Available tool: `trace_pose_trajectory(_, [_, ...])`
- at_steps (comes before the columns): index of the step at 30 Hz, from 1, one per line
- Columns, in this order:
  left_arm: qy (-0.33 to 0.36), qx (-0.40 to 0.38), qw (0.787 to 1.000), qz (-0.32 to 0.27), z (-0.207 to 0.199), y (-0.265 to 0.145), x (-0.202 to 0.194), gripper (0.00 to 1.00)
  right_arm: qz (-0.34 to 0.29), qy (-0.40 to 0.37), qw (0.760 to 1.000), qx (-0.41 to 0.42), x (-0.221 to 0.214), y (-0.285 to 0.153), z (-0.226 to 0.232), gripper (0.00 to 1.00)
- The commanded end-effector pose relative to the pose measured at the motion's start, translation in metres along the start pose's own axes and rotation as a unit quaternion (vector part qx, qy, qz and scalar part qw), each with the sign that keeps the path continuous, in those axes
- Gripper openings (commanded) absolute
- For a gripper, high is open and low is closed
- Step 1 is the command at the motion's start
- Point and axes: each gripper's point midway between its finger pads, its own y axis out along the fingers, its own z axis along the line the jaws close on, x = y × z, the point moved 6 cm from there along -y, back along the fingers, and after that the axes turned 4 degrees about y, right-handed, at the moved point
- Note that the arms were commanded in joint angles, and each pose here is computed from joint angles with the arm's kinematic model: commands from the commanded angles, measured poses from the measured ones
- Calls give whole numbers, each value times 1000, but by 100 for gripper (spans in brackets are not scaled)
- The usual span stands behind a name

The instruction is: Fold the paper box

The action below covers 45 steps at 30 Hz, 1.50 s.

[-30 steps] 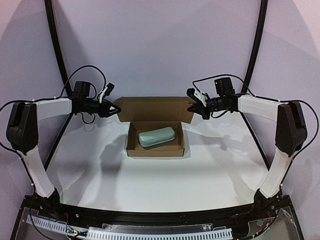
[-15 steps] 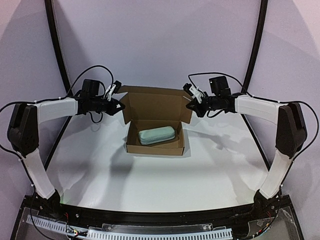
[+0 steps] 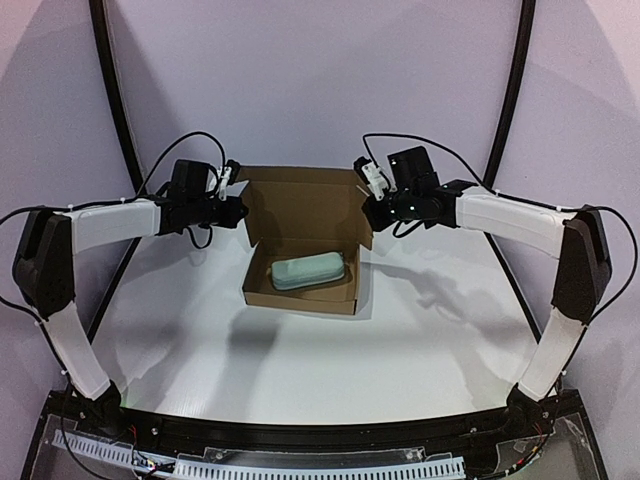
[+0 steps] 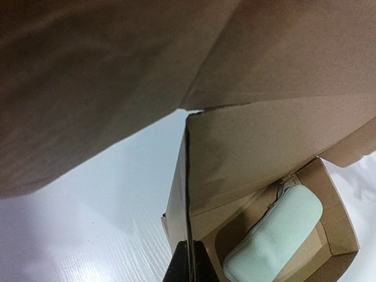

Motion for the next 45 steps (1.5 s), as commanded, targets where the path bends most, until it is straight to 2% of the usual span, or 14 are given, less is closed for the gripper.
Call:
trace_pose_trajectory(1, [4, -60, 998, -13, -42, -13, 14, 1, 10, 104, 992, -73, 2, 5, 3, 0])
trace_pose_trajectory(4, [-6, -59, 998, -8, -45, -12, 8, 1, 9, 187, 977, -105, -1, 12, -2, 0])
trace_pose_trajectory(13, [-33, -57, 998, -9, -61, -13, 6, 1, -11, 293, 944, -149, -4, 21, 5, 0])
trace_pose_trajectory(30, [-96, -10, 995, 16, -75, -4, -2, 1, -4, 277, 952, -131, -25, 17, 32, 0])
trace_pose_trajectory(39, [-152, -13, 988, 21, -80, -5, 11, 1, 6, 274, 955, -112, -35, 18, 41, 0])
trace_pose_trajectory(45, [-143, -8, 989, 38, -89, 3, -2, 1, 4, 278, 954, -111, -39, 17, 42, 0])
